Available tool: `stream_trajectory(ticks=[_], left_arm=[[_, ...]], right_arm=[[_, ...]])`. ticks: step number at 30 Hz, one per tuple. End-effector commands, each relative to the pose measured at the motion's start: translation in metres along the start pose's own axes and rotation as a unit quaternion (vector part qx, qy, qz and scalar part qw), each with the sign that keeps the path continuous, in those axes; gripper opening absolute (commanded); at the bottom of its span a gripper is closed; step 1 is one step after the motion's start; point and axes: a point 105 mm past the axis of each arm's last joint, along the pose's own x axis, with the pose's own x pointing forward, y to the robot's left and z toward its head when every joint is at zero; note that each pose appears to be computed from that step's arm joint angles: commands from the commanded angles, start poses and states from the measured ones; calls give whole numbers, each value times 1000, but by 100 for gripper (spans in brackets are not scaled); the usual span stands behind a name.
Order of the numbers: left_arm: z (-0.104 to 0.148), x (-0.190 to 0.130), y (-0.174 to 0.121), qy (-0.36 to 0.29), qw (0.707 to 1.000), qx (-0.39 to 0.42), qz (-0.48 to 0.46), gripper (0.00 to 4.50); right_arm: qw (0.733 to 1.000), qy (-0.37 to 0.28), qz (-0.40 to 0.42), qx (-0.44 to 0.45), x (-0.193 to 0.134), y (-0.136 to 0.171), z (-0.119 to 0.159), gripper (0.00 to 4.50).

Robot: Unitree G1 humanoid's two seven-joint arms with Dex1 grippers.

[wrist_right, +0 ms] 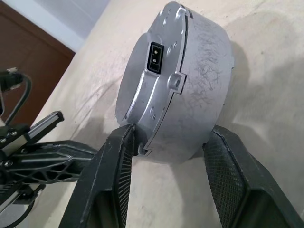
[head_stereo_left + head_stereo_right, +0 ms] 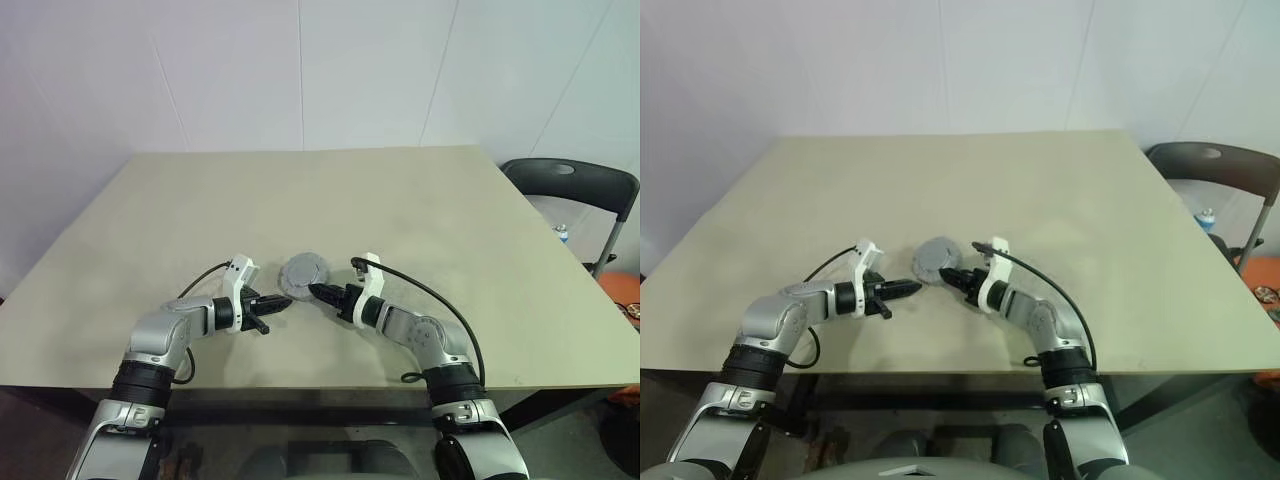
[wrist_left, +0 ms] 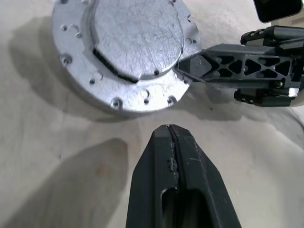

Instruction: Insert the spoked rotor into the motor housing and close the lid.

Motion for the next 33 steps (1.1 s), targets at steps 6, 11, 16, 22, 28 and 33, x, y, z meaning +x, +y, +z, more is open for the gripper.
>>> stream_trajectory(ticks=[6,11,16,22,28,33], left_arm=[[13,-4,0,-17,1000,13,2,0],[23,-11,-7,-39,999,2,-27,0],[44,-28,-18,-68,996,14,-58,0],[50,-46,-13,-71,996,23,-40,0],[46,-51,-3,-80,997,7,-4,0],[37,-48,-3,-75,997,-1,1,0]], right_arm=[[994,38,-100,27,-13,-45,-19,183],[994,58,-79,42,-11,-37,-24,183],[995,71,-25,69,-11,-20,-21,183],[994,79,16,76,-8,-6,-13,183],[991,63,-13,115,0,-17,-14,183],[991,76,-29,102,3,-20,-28,159]])
